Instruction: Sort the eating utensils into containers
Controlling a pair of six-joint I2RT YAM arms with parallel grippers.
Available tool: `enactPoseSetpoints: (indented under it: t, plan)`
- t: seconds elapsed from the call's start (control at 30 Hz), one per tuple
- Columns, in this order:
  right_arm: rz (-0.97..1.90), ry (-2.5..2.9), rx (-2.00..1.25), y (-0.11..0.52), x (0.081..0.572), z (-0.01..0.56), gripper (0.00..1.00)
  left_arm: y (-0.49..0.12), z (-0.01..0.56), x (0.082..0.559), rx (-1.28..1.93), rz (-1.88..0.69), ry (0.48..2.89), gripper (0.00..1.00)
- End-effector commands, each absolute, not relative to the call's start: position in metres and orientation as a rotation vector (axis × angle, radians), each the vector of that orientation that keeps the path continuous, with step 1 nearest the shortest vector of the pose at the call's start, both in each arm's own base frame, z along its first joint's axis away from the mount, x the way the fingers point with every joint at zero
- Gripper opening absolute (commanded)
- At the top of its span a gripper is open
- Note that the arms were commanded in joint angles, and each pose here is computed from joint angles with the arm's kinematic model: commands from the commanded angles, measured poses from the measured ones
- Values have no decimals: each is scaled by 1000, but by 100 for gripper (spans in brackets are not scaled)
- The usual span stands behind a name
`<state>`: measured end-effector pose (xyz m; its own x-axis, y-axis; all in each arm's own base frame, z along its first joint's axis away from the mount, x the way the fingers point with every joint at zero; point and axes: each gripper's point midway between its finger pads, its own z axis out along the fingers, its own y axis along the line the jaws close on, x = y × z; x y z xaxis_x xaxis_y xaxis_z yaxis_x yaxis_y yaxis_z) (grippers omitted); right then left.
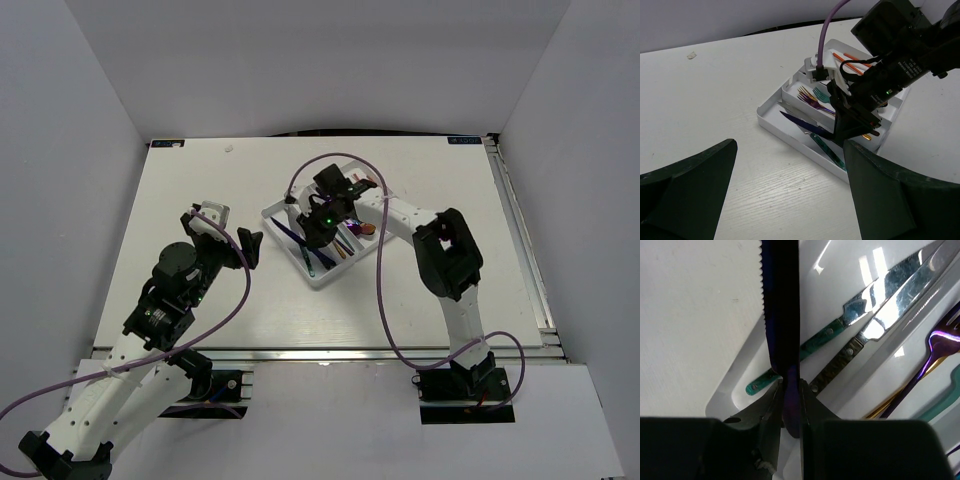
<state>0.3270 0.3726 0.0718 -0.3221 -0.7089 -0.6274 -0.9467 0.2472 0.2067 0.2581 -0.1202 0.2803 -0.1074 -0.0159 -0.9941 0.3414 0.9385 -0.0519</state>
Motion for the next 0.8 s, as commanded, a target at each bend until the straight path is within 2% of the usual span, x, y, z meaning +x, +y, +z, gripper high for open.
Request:
enactPoseSetpoints:
  t: [0.0, 0.17, 0.33, 0.37, 0.4, 0.43, 0.63, 0.77]
  plan:
    - [735, 2057, -1423, 373, 345, 98, 20, -118, 286, 258, 246, -303, 1633, 98]
    - [716, 2052, -1400, 364, 350, 107, 33, -119, 285, 257, 247, -309, 1633, 98]
    - [700, 1981, -1388, 352, 350, 142, 51, -121, 284, 257, 257, -315, 1637, 98]
    - [702, 1964, -1385, 348, 347, 150, 63, -122, 284, 257, 263, -320, 1638, 98]
    - [696, 1958, -1378, 343, 347, 155, 85, -123, 283, 257, 265, -322, 1639, 98]
    - [694, 1944, -1378, 340, 346, 160, 89, -123, 284, 257, 266, -326, 1638, 98]
    - [693, 1871, -1310, 302, 339, 201, 89, -133, 281, 256, 306, -365, 1646, 98]
    - [640, 1842, -1133, 258, 349, 236, 89, -140, 277, 255, 335, -392, 1659, 98]
